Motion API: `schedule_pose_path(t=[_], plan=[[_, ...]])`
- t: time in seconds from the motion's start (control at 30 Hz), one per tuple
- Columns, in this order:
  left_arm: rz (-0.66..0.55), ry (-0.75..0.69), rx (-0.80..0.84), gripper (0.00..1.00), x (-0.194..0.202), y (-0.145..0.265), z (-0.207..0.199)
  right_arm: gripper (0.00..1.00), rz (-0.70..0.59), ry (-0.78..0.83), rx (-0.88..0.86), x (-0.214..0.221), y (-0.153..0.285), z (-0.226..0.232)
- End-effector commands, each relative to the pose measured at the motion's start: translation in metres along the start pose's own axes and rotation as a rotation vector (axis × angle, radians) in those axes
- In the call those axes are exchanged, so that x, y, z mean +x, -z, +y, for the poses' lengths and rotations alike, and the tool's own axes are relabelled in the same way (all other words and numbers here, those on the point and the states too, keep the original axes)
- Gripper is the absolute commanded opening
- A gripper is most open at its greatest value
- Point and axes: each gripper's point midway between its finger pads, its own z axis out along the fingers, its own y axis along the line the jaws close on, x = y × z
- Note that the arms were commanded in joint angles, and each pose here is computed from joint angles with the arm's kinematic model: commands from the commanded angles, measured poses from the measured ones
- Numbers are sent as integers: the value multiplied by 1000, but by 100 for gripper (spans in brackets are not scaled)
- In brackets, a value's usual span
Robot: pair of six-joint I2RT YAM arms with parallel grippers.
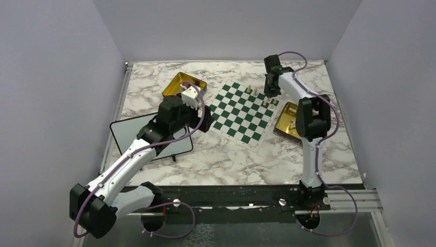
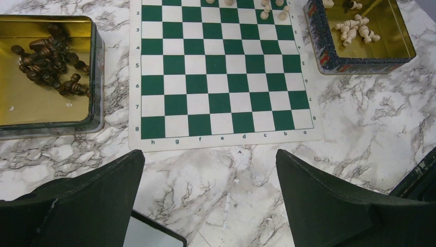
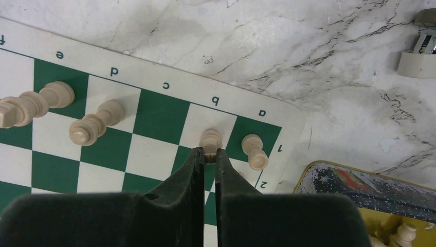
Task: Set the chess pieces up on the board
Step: Place the chess piece on the chessboard.
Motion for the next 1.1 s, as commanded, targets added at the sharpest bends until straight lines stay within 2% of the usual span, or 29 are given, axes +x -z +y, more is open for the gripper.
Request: schedule_pose_path(t=[0.0, 0.43, 1.07], plan=[[-25, -14, -21, 99, -5, 4, 3, 9, 29, -15, 7, 2, -6, -4], [-28, -16, -20, 99, -6, 4, 3, 11, 45, -23, -19, 7, -15, 1], [-25, -20, -26, 99, -4, 4, 4, 12, 5, -41, -56, -10, 2, 6]])
